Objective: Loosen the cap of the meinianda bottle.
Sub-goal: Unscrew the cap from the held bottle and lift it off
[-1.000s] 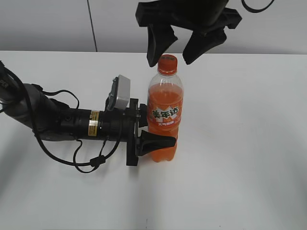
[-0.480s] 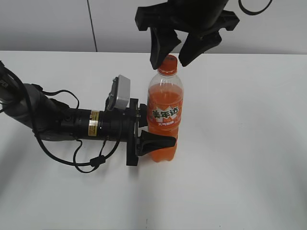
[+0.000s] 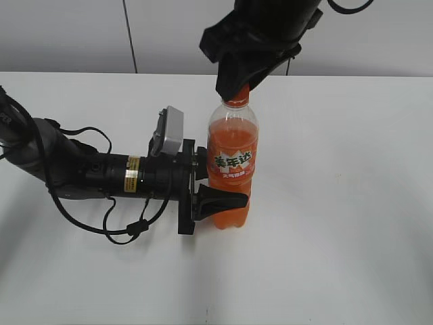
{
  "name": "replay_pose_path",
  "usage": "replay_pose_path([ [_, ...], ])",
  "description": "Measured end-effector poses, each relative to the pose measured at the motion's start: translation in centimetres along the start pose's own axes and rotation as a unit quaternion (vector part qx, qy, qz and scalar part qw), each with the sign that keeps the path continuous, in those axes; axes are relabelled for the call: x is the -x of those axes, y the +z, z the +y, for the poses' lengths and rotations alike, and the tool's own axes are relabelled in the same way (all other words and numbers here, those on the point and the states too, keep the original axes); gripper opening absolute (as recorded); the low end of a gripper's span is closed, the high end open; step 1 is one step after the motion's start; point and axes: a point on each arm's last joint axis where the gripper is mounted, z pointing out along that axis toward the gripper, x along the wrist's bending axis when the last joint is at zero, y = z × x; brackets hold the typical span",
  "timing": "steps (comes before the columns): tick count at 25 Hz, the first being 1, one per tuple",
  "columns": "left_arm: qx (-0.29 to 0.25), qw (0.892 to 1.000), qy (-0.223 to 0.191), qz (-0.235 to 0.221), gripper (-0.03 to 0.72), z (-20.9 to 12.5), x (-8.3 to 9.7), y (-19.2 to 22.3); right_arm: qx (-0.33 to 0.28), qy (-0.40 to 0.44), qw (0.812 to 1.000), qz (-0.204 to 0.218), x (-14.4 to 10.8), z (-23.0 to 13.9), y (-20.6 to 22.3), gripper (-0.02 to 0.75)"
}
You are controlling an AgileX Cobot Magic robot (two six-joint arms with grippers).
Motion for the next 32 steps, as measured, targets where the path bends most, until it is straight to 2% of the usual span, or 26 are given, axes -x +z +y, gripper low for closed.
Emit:
replay_pose_path([
  [2, 0.000, 1.000, 0.001, 0.000, 0.403, 0.00, 0.01, 0.00, 0.000, -0.080, 0.997, 0.001, -0.02, 0.00, 0.00, 0.269],
  [5, 0.000, 1.000, 0.001, 0.000, 0.403, 0.00, 0.01, 0.00, 0.000, -0.195, 0.981, 0.001, -0.02, 0.00, 0.00, 0.269],
  [11, 0.000, 1.000, 0.001, -0.001, 0.403, -0.01, 0.02, 0.00, 0.001, -0.392, 0.920, 0.001, -0.03, 0.00, 0.00, 0.269],
  [19, 0.000, 1.000, 0.003, -0.001, 0.403, -0.01, 0.02, 0.00, 0.001, -0.539, 0.843, 0.003, -0.06, -0.02, -0.04, 0.269],
  [28, 0.000, 1.000, 0.003, -0.001, 0.403, -0.01, 0.02, 0.00, 0.002, -0.682, 0.732, 0.003, -0.08, -0.03, -0.08, 0.269],
  [30, 0.000, 1.000, 0.003, -0.001, 0.403, -0.01, 0.02, 0.00, 0.002, -0.696, 0.718, 0.002, -0.09, -0.04, -0.12, 0.269],
  [32, 0.000, 1.000, 0.003, -0.001, 0.403, -0.01, 0.02, 0.00, 0.002, -0.701, 0.713, 0.002, -0.09, -0.04, -0.12, 0.269],
])
